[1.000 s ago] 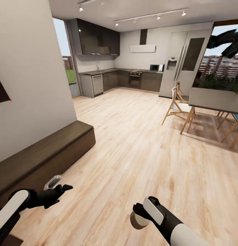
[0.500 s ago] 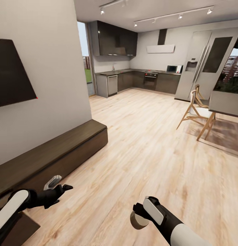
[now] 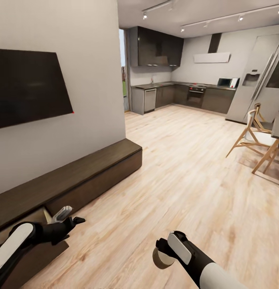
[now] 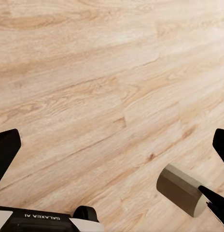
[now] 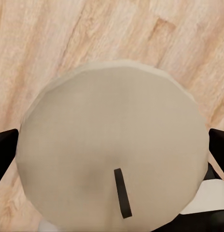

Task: Place each of the two pumpkins and all three candles from the living room inside a cabinet in the living room (use any cabinet), then make sure every cabinet is closed, and position the cauldron so it is next to a table in the living room.

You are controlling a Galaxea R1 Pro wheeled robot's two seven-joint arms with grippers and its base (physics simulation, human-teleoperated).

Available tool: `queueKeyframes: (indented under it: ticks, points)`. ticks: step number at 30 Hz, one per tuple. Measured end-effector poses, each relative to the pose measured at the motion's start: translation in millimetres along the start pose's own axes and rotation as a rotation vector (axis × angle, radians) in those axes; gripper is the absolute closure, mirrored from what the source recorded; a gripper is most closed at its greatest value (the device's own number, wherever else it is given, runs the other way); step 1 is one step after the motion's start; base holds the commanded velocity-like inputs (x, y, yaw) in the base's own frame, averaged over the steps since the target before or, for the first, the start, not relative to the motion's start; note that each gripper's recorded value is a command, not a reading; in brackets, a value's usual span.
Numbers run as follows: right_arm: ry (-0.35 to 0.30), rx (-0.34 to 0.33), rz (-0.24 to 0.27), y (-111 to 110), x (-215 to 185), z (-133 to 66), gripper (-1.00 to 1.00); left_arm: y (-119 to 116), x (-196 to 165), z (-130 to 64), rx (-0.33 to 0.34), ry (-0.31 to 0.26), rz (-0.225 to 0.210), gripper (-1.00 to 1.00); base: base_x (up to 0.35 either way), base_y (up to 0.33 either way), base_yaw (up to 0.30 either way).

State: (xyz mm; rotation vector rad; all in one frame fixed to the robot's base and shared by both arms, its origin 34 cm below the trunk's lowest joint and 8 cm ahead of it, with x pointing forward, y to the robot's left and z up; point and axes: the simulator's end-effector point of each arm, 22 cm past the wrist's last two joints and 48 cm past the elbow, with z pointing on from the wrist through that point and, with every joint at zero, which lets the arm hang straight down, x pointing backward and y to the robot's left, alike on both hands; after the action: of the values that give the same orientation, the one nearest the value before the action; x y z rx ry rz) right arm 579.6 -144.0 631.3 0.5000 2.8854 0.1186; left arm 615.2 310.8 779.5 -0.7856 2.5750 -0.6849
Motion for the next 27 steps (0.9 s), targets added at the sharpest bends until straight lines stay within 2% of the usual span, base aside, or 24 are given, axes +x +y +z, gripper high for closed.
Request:
queueKeyframes:
  ticks: [8,15,21,27]
  points:
    - [-0.032,-0.013,0.016,5.5,-7.7,-11.4,1.0,-4.4,-2.0,-10.0,-0.002,0.001,0.001,-1.0,-0.001,0.0,0.275]
    - [-0.104,-0.006,0.069,1.0,-21.8,-18.4,1.0,-7.5,-3.1,-17.3,-0.005,0.003,0.001,-1.0,-0.016,0.0,0.275]
    - [-0.117,0.0,0.071,-0.3,-21.9,-23.3,1.0,-11.6,-2.7,-22.1,-0.006,0.007,0.0,-1.0,-0.265,0.0,0.271]
    - [-0.128,0.024,0.09,-10.5,-20.8,-24.9,1.0,-14.9,-2.0,-27.1,-0.007,0.011,-0.001,-1.0,-0.328,0.0,0.259]
